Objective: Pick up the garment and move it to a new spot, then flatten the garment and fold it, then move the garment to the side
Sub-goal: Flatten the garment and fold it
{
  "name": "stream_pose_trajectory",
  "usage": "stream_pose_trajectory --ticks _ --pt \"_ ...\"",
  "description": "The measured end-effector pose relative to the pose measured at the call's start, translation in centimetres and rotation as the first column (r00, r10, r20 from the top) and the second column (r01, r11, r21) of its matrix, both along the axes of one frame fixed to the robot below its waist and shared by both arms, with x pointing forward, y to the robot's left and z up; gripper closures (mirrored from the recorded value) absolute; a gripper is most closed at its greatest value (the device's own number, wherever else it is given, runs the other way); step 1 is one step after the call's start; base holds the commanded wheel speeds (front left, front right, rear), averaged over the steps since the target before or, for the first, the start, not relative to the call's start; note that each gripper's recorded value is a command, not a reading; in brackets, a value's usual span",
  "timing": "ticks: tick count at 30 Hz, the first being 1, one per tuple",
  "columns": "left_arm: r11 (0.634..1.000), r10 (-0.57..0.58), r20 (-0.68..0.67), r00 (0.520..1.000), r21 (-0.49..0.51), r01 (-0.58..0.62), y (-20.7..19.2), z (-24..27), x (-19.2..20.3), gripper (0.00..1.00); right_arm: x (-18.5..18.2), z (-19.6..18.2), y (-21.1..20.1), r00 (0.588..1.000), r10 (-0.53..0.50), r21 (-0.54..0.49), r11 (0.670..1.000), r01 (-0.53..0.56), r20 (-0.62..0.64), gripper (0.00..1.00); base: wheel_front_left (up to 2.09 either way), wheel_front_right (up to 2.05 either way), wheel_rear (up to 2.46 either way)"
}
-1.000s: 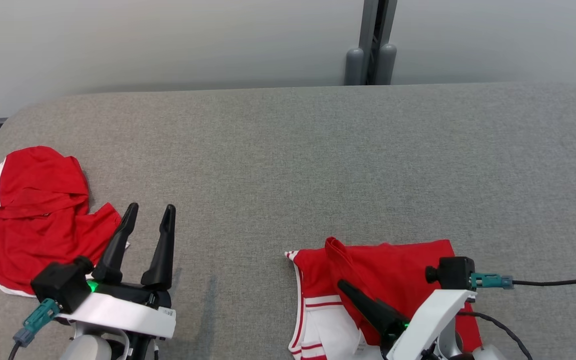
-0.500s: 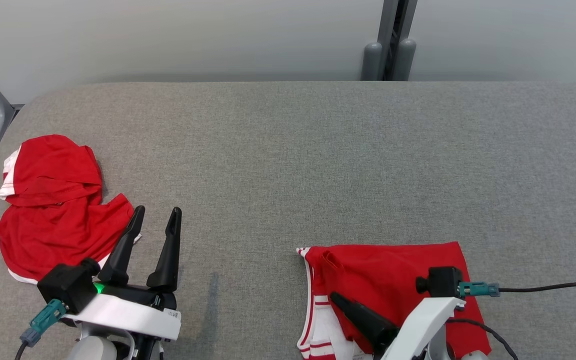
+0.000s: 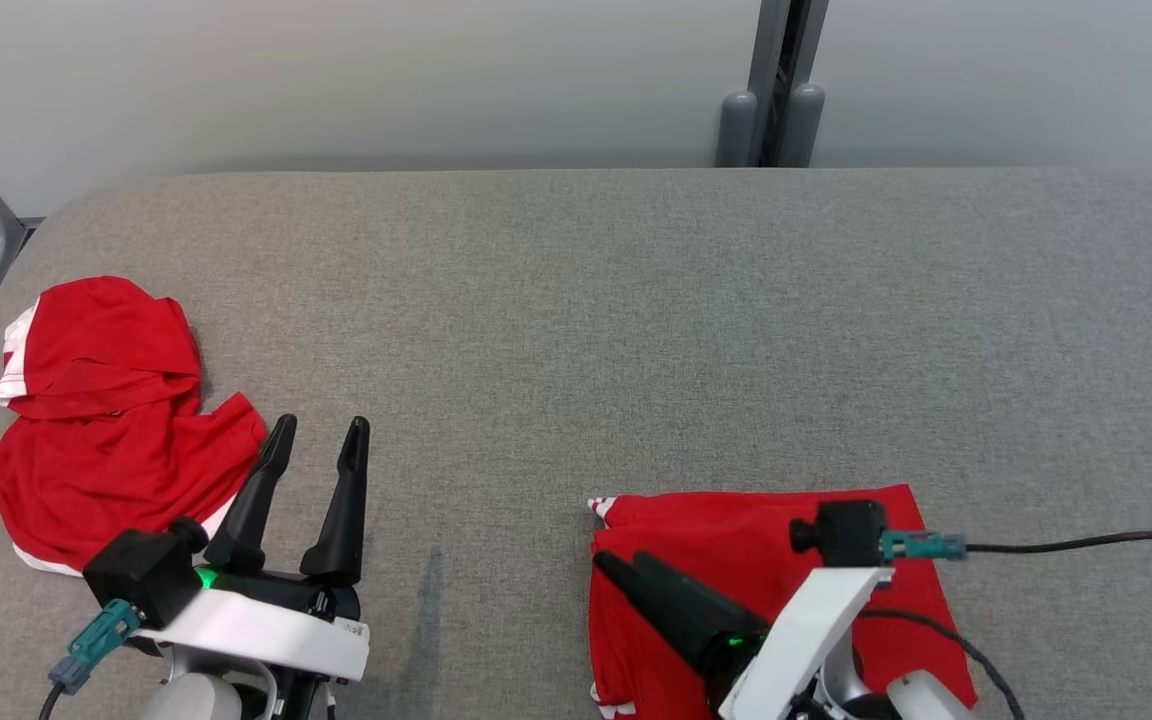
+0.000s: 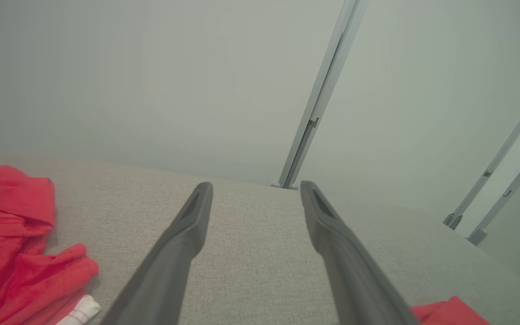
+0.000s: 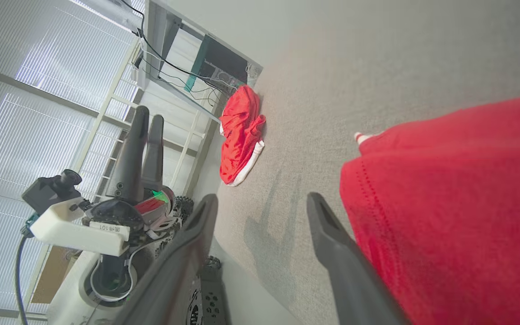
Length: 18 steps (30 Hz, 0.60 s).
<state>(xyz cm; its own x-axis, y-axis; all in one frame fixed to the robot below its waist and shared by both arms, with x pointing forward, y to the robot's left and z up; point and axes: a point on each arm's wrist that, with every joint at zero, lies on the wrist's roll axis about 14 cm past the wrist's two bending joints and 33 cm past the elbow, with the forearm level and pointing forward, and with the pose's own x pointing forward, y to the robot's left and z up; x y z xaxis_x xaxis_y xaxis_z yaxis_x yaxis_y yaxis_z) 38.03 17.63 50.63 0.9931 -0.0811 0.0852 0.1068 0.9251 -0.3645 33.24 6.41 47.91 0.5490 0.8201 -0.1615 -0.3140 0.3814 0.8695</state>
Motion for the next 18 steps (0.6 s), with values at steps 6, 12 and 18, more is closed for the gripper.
stream_pose_trajectory --ticks 6,12,18 --pt "1.000 -0.004 0.015 1.000 -0.006 0.004 -0.3 0.5 0.0 0.00 3.6 3.1 -2.6 0.974 -0.103 -0.055 0.992 0.117 0.201 0.00 0.00 0.00 0.00" --pt "1.000 -0.021 0.039 0.999 -0.005 0.022 -1.0 1.2 0.1 0.00 7.5 6.2 -8.5 0.846 -0.201 -0.175 0.930 0.323 0.494 0.00 0.00 0.00 0.00" --pt "0.999 -0.034 0.032 0.999 0.001 0.034 -1.5 0.9 -0.2 0.00 9.7 7.3 -15.2 0.642 -0.194 -0.288 0.772 0.566 0.742 0.00 0.00 0.00 0.00"
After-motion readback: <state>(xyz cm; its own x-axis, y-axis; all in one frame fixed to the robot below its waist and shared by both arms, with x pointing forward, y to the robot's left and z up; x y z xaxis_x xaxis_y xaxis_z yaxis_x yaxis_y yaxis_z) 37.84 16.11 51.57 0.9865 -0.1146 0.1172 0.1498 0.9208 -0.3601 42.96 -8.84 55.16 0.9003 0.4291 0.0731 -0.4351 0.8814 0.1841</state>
